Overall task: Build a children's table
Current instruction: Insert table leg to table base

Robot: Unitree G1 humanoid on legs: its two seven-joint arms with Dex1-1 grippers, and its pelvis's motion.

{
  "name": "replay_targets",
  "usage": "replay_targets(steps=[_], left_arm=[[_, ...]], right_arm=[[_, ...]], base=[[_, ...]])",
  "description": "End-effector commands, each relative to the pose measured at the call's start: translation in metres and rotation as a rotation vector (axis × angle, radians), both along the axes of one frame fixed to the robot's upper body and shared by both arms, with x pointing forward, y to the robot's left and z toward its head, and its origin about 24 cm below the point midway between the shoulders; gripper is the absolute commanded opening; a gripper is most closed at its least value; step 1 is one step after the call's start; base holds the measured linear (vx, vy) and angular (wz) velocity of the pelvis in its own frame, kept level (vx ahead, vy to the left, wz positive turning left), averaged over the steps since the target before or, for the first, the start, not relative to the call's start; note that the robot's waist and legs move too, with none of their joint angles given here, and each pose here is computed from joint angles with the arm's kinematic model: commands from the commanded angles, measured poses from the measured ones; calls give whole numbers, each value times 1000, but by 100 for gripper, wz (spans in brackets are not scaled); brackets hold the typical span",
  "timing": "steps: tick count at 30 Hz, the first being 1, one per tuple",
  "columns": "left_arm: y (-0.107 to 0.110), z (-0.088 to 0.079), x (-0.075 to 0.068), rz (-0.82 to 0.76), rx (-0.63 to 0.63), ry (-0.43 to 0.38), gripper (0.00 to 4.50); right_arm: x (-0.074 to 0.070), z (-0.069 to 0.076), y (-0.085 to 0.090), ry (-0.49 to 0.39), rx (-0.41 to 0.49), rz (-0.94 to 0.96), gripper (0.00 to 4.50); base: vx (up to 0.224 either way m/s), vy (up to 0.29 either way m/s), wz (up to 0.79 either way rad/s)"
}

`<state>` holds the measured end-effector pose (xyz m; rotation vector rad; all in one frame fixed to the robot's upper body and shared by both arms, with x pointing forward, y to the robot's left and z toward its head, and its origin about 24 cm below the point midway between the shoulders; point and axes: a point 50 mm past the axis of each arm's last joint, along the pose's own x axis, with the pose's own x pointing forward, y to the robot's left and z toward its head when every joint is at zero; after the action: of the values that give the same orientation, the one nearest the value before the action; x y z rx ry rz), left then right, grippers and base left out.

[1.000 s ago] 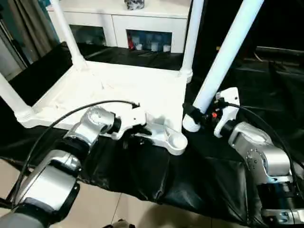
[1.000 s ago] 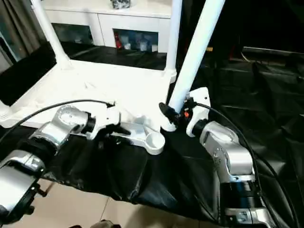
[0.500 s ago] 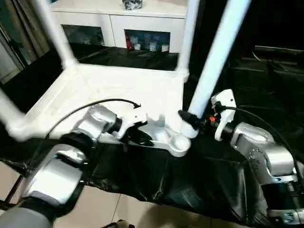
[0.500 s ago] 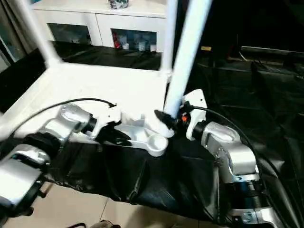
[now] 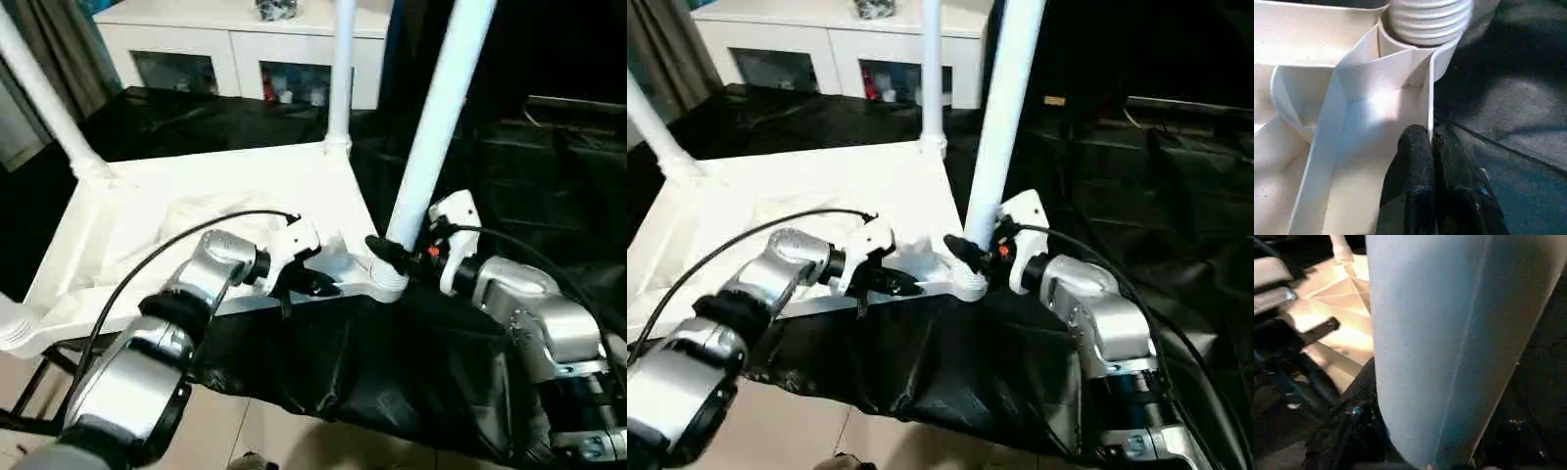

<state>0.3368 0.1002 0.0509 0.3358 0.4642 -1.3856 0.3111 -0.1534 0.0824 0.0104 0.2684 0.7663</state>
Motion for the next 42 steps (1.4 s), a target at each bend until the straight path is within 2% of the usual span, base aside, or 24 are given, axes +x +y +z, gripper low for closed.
replay_targets(steps=[1,10,15,16,17,24,27,28,30,33,38,42], left_arm=[[-2,1,-2,-7,-31,6,0],[3,-1,-4,13,-38,-3,0],[5,-2,-3,55,-44,1,0],[5,-2,-3,61,-45,0,0],[6,-3,-3,78,-40,-7,0],[7,-3,-2,102,-38,-10,0],[7,-4,-1,110,-29,-16,0],[7,-4,0,117,-23,-22,0],[7,-4,0,117,-20,-24,0],[8,-3,0,103,-8,-28,0],[9,-3,0,80,17,-36,0],[10,-3,-1,64,30,-31,0]], right_arm=[[2,-1,3,-7,-16,4,189],[6,-14,1,35,6,-12,189],[0,-19,-6,71,118,-40,189],[-1,-22,-8,77,135,-51,189],[-8,-31,-14,102,185,-81,189],[-26,-50,-19,109,235,-122,189],[-29,-52,-21,78,207,-136,189],[-30,-52,-21,47,146,-138,189],[-30,-51,-21,31,125,-138,189],[-29,-48,-16,14,19,-96,189],[-26,-46,-4,26,-87,30,189],[-27,-47,2,76,-133,139,189]], base=[[0,0,0],[0,0,0],[0,0,0],[0,0,0],[0,0,0],[0,0,0],[0,0,0],[0,0,0],[0,0,0],[0,0,0],[0,0,0],[0,0,0]])
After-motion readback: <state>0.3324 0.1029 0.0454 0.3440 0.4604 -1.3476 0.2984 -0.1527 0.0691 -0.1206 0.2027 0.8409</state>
